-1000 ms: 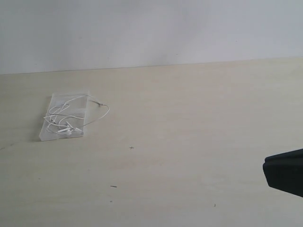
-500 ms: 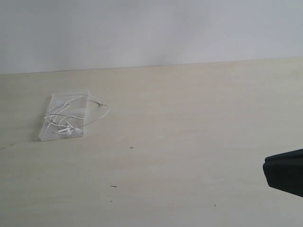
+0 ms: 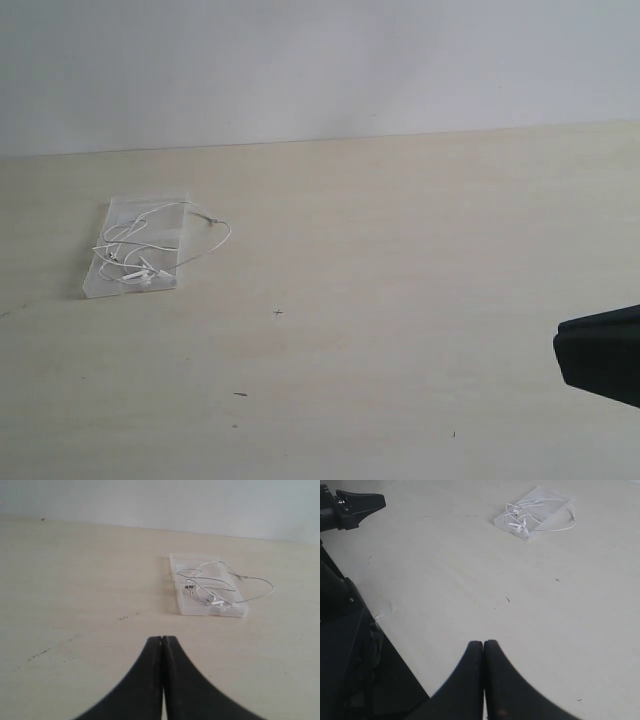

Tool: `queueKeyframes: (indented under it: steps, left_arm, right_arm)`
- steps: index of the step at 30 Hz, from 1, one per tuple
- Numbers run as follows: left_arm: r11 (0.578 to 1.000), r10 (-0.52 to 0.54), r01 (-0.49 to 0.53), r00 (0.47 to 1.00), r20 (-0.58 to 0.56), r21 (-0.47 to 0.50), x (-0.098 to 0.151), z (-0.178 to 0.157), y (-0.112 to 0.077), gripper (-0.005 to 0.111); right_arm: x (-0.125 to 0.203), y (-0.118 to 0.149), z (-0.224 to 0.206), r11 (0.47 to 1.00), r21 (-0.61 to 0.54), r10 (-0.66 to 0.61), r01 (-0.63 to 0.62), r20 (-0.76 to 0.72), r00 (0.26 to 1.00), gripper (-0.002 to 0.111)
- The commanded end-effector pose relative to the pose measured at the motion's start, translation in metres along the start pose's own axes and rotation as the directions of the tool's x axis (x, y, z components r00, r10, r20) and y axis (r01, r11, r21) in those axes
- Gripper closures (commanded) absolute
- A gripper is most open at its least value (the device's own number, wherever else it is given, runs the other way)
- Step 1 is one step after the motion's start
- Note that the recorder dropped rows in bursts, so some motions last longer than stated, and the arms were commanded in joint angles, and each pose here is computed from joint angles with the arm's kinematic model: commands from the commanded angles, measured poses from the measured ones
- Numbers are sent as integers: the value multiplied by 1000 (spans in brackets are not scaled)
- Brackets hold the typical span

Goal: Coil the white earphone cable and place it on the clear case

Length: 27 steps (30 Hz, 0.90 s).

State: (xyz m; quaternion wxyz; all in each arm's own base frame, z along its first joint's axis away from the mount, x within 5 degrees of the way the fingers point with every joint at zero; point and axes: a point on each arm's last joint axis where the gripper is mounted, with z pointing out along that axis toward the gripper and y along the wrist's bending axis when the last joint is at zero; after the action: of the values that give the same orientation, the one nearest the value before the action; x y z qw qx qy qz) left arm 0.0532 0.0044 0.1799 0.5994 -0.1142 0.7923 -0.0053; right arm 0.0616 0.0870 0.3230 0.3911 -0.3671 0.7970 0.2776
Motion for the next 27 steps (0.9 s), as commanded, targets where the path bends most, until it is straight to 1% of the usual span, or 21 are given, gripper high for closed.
queueKeyframes:
  steps: [1,9,13,15,18,21,23,25,27]
  left_arm:
    - [1000,3,-3,1000,-1,7,0,0,0,107]
    - [1000,3,-3,1000,-1,7,0,0,0,107]
    - [1000,3,-3,1000,-1,7,0,0,0,107]
    - [1000,3,-3,1000,-1,7,0,0,0,107]
    - [1000,3,-3,1000,-1,7,0,0,0,107]
    - [1000,3,-3,1000,-1,7,0,0,0,107]
    - [1000,3,-3,1000,-1,7,0,0,0,107]
    - [1000,3,-3,1000,-1,7,0,0,0,107]
    - [1000,3,-3,1000,-1,7,0,0,0,107]
  right_arm:
    - [-1,0,-1,1000,3,-7,7,19,1000,108]
    - [0,1,-7,1000,6,-14,14,41,999,108]
    - [3,2,-36,994,97,-65,47,198,978,108]
    - [8,5,-55,988,151,-88,43,311,946,108]
    - [22,7,-73,963,268,-143,29,417,897,108]
    - [39,7,-79,924,383,-190,-17,496,847,108]
    - [52,5,-76,898,435,-209,-68,555,805,108]
    - [58,-2,-66,885,441,-176,-145,608,774,108]
    - [62,-11,-55,880,411,-124,-240,685,718,108]
